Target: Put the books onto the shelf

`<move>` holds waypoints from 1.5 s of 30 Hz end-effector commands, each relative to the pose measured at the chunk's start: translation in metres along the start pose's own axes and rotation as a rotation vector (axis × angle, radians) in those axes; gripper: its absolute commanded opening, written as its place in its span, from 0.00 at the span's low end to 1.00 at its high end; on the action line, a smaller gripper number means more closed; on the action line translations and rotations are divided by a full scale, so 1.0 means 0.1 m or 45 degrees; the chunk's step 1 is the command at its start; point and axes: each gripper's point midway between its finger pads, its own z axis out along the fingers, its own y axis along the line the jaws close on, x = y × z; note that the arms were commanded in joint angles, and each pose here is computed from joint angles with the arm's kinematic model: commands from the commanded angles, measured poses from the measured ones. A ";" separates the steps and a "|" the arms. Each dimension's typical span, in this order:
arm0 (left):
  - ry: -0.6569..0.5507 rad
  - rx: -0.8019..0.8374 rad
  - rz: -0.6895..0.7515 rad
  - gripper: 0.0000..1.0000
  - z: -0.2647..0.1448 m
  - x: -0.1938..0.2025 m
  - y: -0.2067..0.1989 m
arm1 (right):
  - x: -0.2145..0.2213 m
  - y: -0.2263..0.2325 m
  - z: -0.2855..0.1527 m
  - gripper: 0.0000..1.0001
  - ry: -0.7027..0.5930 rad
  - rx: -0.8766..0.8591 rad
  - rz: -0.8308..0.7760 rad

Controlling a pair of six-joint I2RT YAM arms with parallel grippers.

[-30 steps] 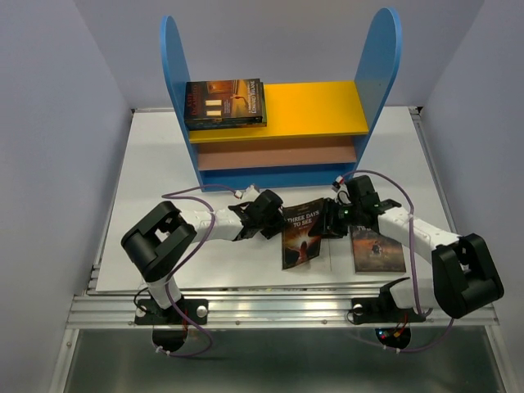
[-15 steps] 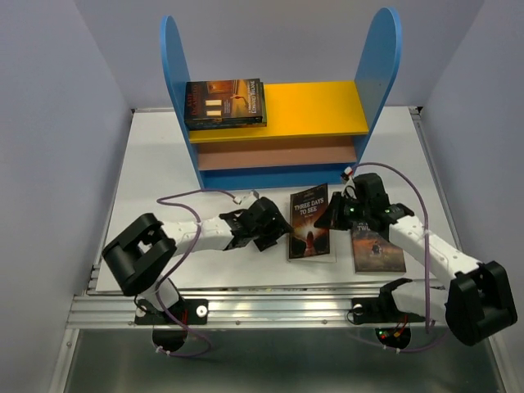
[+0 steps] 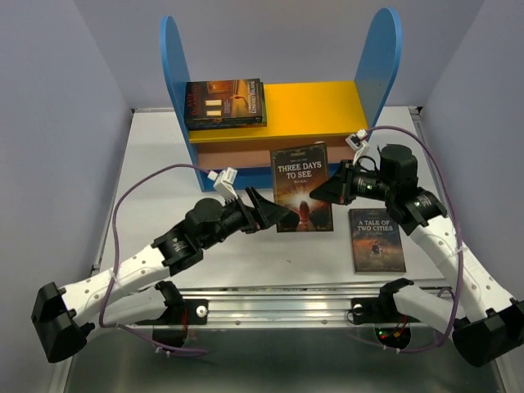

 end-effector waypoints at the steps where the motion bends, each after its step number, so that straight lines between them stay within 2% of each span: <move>1: -0.084 0.153 0.225 0.99 -0.20 -0.18 -0.27 | -0.24 0.70 -0.24 0.01 -0.039 -0.286 -0.180; 6: -0.119 0.216 0.268 0.99 -0.28 -0.25 -0.39 | -0.21 0.96 -0.34 0.01 0.008 -0.425 -0.194; 11: -0.068 0.290 0.300 0.99 -0.23 -0.18 -0.49 | -0.24 1.11 -0.42 0.01 0.007 -0.497 -0.205; 12: -0.059 0.332 0.308 0.98 -0.23 -0.16 -0.55 | -0.24 1.09 -0.40 0.01 0.008 -0.494 -0.202; 14: -0.044 0.425 0.308 0.89 -0.23 -0.13 -0.69 | -0.24 1.06 -0.37 0.01 0.006 -0.492 -0.185; 15: -0.052 0.444 0.304 0.81 -0.22 -0.15 -0.73 | -0.23 1.04 -0.36 0.01 0.007 -0.486 -0.178; 16: -0.047 0.436 0.295 0.64 -0.19 -0.14 -0.71 | -0.23 1.02 -0.34 0.01 0.009 -0.480 -0.170; 19: -0.059 0.442 0.283 0.37 -0.17 -0.18 -0.76 | -0.25 0.85 -0.24 0.01 -0.027 -0.397 -0.128; 20: -0.066 0.437 0.276 0.18 -0.17 -0.19 -0.76 | -0.26 0.80 -0.23 0.01 -0.043 -0.361 -0.115; 22: -0.091 0.428 0.264 0.00 -0.18 -0.23 -0.76 | -0.31 0.62 -0.17 0.13 -0.081 -0.236 -0.099; 23: -0.118 0.420 0.257 0.00 -0.19 -0.27 -0.76 | -0.33 0.55 -0.16 0.41 -0.098 -0.178 -0.103; 25: -0.158 0.417 0.246 0.00 -0.24 -0.34 -0.77 | -0.38 0.29 -0.14 0.59 -0.133 0.008 -0.092; 26: -0.199 0.405 0.229 0.00 -0.26 -0.41 -0.78 | -0.48 0.15 -0.16 0.89 -0.190 0.122 -0.093; 27: -0.223 0.400 0.225 0.00 -0.27 -0.45 -0.79 | -0.50 0.06 -0.17 1.00 -0.209 0.192 -0.094; 29: -0.278 0.385 0.214 0.00 -0.31 -0.56 -0.84 | -0.53 -0.12 -0.22 1.00 -0.244 0.332 -0.070; 30: -0.362 0.367 0.211 0.00 -0.35 -0.74 -0.93 | -0.61 -0.26 -0.28 1.00 -0.304 0.438 -0.065; 32: -0.410 0.321 0.224 0.00 -0.34 -0.87 -0.97 | -0.64 -0.37 -0.36 1.00 -0.344 0.536 -0.064; 33: -0.486 0.320 0.230 0.00 -0.39 -1.05 -1.12 | -0.70 -0.44 -0.42 1.00 -0.388 0.605 -0.066; 39: -0.668 0.242 0.263 0.00 -0.32 -1.57 -1.48 | -0.77 -0.54 -0.54 1.00 -0.445 0.711 -0.109; 41: -0.708 0.167 0.245 0.00 -0.19 -1.69 -1.48 | -0.77 -0.55 -0.55 1.00 -0.443 0.718 -0.117; 42: -0.773 0.165 0.231 0.00 -0.25 -1.85 -1.60 | -0.76 -0.56 -0.55 1.00 -0.443 0.722 -0.118; 45: -0.904 0.077 0.172 0.00 -0.19 -2.12 -1.62 | -0.75 -0.58 -0.53 1.00 -0.431 0.723 -0.119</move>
